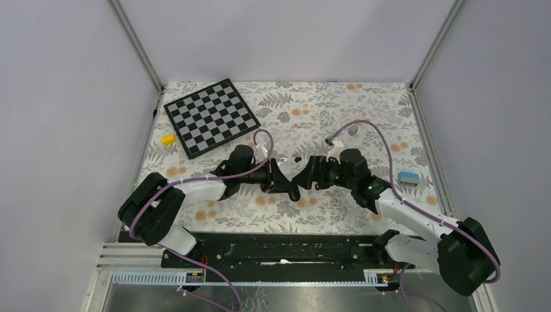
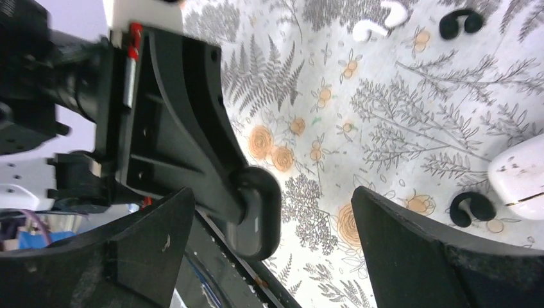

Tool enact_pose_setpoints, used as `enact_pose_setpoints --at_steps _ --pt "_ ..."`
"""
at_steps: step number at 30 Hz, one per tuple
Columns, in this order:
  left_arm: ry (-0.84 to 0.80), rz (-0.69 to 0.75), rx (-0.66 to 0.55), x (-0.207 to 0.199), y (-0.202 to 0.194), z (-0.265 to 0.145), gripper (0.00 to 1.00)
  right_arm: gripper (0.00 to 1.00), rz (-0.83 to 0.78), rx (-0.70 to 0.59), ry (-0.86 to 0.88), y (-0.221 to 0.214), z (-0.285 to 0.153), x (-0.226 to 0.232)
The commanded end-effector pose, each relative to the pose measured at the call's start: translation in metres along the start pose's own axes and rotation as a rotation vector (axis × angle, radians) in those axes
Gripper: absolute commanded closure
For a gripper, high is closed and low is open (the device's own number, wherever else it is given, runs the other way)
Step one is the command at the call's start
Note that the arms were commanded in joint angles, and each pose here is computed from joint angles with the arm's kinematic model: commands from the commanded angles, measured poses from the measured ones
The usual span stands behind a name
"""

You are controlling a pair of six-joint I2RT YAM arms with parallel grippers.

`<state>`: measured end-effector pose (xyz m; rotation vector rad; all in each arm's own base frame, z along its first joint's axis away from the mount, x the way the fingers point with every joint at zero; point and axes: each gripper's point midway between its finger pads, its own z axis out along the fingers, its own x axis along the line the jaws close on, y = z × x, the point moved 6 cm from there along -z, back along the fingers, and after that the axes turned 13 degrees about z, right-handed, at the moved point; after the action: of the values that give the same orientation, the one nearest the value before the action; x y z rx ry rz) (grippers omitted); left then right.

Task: Insert the wireless bluetooth earbuds into the charging case
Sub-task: Pick up the charging case at the center of the board.

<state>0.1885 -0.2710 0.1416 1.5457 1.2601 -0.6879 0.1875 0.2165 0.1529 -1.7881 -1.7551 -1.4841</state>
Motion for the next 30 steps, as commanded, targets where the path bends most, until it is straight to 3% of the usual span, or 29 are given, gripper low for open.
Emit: enact_pose_setpoints --at_steps 1,9,15,19,30 --pt "-0.183 0.165 0.049 -0.035 0.008 -0.007 0.99 0.01 0.059 0.010 0.231 0.008 -0.019 0.016" --pt "-0.269 0.199 0.009 -0.055 0.024 -0.022 0.99 0.06 0.202 0.000 0.437 0.009 -0.041 0.029" --pt "-0.349 0.188 -0.018 -0.066 0.032 -0.029 1.00 0.20 0.222 0.017 0.529 0.010 -0.047 0.038" --pt "-0.352 0.196 -0.034 -0.070 0.035 -0.030 1.00 0.28 0.244 0.021 0.556 0.008 -0.048 0.039" --pt "-0.363 0.205 -0.045 -0.075 0.033 -0.035 1.00 0.36 0.276 0.018 0.559 0.010 -0.041 0.035"
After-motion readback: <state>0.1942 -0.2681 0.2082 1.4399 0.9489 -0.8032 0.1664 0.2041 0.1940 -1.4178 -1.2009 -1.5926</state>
